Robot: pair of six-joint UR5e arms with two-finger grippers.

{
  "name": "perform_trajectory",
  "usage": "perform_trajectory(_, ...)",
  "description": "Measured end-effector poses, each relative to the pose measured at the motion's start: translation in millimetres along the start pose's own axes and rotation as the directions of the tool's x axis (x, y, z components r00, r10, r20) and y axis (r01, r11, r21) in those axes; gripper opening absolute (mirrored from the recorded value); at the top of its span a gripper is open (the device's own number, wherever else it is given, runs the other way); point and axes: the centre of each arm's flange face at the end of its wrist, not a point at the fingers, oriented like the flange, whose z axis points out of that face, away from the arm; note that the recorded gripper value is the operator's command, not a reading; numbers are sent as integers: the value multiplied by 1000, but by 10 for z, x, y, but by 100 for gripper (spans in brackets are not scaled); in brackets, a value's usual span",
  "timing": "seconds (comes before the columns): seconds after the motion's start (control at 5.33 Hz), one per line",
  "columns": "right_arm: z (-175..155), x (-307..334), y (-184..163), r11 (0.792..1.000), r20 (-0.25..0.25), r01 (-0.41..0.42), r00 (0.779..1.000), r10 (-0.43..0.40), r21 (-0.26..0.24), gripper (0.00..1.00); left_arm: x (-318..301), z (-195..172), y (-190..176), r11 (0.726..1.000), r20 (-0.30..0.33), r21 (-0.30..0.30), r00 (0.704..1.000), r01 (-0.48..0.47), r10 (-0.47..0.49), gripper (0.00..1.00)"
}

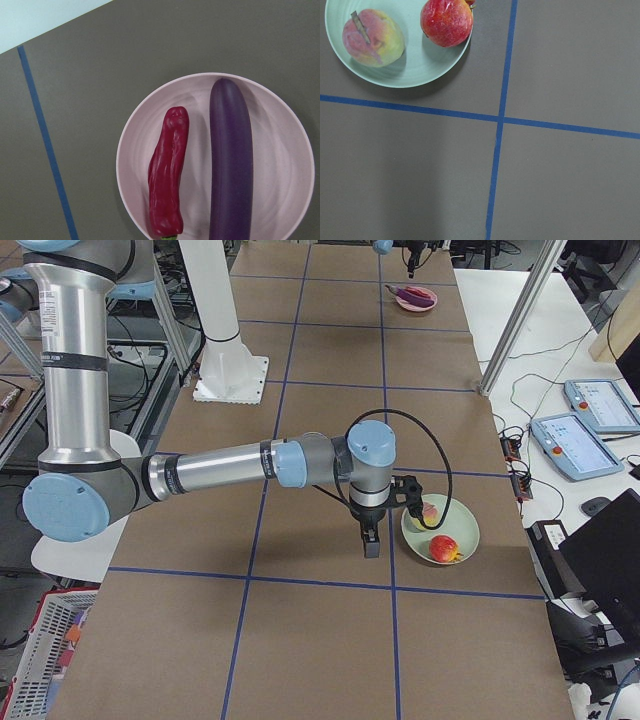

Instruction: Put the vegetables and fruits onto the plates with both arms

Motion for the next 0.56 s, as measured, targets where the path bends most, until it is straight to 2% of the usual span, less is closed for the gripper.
perform_trajectory(0.19, -8, -7, -1, 1000, 1, 1, 1000, -1, 2, 100, -326, -369, 500, 998, -58, 16, 996, 68, -67, 100)
perform_trajectory(0.56, -11, -9, 3, 1000, 0, 1, 1000, -1, 2, 100, -431, -859, 1752, 987, -80, -7, 983, 163, -163, 100)
